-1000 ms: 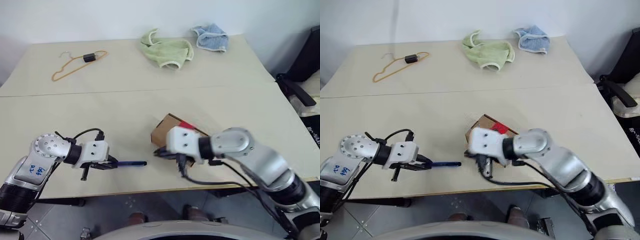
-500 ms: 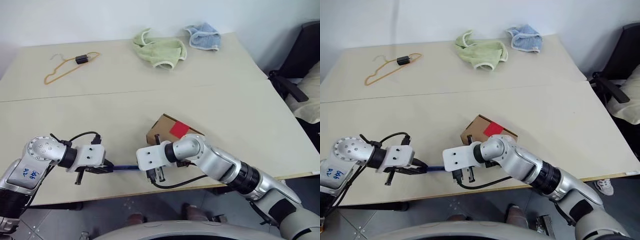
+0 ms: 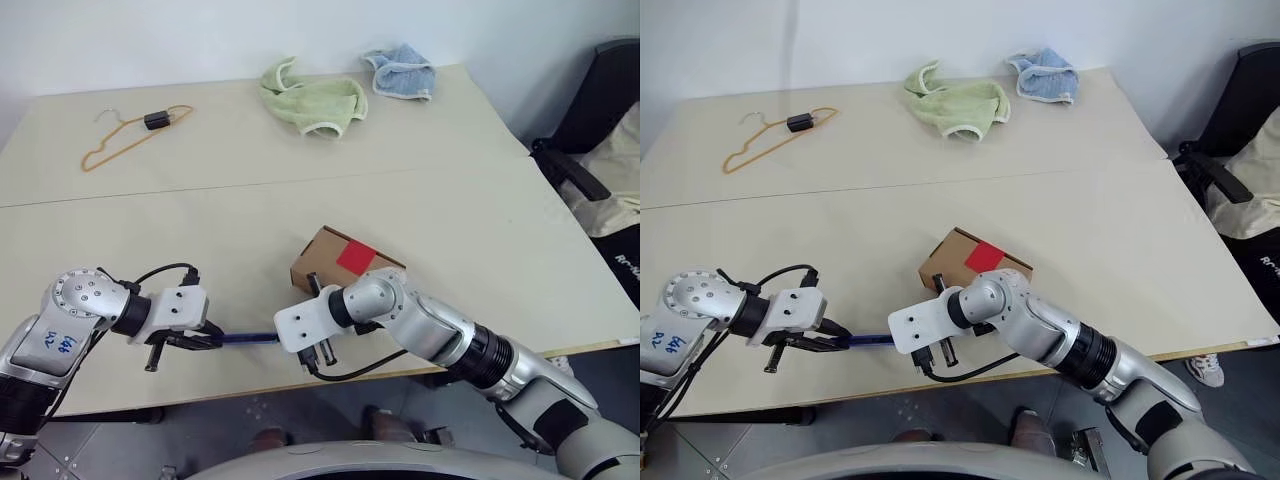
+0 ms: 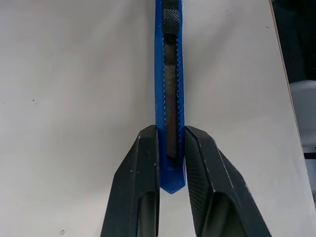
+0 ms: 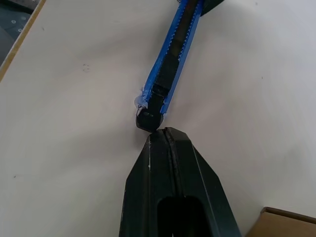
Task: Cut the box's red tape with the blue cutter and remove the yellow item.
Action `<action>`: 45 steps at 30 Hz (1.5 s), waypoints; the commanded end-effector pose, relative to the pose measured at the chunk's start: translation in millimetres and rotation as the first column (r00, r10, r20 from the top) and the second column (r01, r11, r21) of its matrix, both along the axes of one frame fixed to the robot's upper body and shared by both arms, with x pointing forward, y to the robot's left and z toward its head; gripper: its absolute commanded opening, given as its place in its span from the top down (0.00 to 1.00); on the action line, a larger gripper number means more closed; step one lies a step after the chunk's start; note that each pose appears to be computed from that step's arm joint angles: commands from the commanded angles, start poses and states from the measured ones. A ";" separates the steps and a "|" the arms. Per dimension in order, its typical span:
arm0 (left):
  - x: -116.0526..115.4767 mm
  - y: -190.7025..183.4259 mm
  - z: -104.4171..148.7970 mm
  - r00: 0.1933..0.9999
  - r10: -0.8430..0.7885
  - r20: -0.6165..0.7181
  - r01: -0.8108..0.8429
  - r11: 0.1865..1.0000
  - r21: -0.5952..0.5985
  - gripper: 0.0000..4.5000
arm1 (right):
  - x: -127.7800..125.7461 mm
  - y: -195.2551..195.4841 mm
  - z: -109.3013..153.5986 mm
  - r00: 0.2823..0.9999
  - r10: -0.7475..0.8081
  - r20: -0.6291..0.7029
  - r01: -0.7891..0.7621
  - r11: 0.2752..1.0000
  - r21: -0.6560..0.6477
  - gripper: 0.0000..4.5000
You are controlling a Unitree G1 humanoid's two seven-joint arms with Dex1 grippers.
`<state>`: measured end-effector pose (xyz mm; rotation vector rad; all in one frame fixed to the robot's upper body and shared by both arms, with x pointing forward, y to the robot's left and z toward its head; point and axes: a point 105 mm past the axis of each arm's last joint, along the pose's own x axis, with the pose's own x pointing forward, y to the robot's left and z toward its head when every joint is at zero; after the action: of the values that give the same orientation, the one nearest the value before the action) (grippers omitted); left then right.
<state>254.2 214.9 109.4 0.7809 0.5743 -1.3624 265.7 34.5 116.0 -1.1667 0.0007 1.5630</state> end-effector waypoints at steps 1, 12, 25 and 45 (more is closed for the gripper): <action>-13.8 2.7 -23.2 0.993 0.006 -0.121 -0.001 0.999 0.042 0.91 | -9.6 9.5 11.8 0.997 0.068 0.030 -0.069 0.996 0.052 0.99; -17.8 3.2 -24.2 0.990 0.007 -0.143 0.000 0.999 0.053 0.91 | -14.2 18.8 21.9 0.992 0.096 0.077 -0.101 0.992 0.070 0.99; -17.8 3.6 -25.3 0.988 0.016 -0.151 -0.006 0.998 0.061 0.91 | -15.1 16.9 5.8 0.993 0.101 0.052 -0.102 0.995 0.014 0.99; -16.9 2.1 -28.8 0.985 0.035 -0.170 -0.024 0.997 0.068 0.91 | -22.3 22.2 -0.8 0.985 0.165 0.053 -0.165 0.986 -0.011 0.99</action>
<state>251.2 214.8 107.2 0.7445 0.6354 -1.3539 245.8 52.2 112.4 -1.2430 -0.0947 1.6744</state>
